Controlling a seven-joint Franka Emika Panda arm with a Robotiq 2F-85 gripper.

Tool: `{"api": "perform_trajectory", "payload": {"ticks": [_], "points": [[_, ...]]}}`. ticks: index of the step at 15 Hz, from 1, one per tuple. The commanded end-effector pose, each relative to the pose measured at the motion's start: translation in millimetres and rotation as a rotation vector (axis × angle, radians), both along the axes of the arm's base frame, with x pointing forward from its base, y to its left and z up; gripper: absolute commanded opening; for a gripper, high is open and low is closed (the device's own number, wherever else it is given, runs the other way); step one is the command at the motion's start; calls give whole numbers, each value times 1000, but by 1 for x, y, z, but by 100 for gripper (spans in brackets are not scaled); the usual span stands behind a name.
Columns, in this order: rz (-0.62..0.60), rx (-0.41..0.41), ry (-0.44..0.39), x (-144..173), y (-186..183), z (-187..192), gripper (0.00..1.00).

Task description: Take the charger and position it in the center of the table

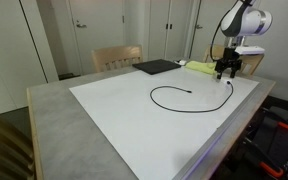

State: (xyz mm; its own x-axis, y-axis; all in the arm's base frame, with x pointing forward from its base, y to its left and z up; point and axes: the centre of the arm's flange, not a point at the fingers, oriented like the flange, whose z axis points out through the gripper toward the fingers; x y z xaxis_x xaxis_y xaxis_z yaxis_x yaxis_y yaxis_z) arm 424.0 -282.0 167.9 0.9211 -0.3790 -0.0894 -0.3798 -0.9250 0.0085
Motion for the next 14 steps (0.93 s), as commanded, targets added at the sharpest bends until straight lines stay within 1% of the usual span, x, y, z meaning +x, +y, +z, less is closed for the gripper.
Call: {"api": "perform_trajectory", "payload": {"ticks": [1, 5, 7, 8, 11, 14], "points": [[-3, 34, 3, -5, -11, -11, 100], [-23, 36, 10, -16, -21, -16, 100], [-30, 28, -7, -19, -25, -19, 100], [-29, 11, -46, -20, -27, -20, 100], [11, 0, -126, -19, -31, -21, 100], [24, 36, -184, -11, -28, -27, 100]]}}
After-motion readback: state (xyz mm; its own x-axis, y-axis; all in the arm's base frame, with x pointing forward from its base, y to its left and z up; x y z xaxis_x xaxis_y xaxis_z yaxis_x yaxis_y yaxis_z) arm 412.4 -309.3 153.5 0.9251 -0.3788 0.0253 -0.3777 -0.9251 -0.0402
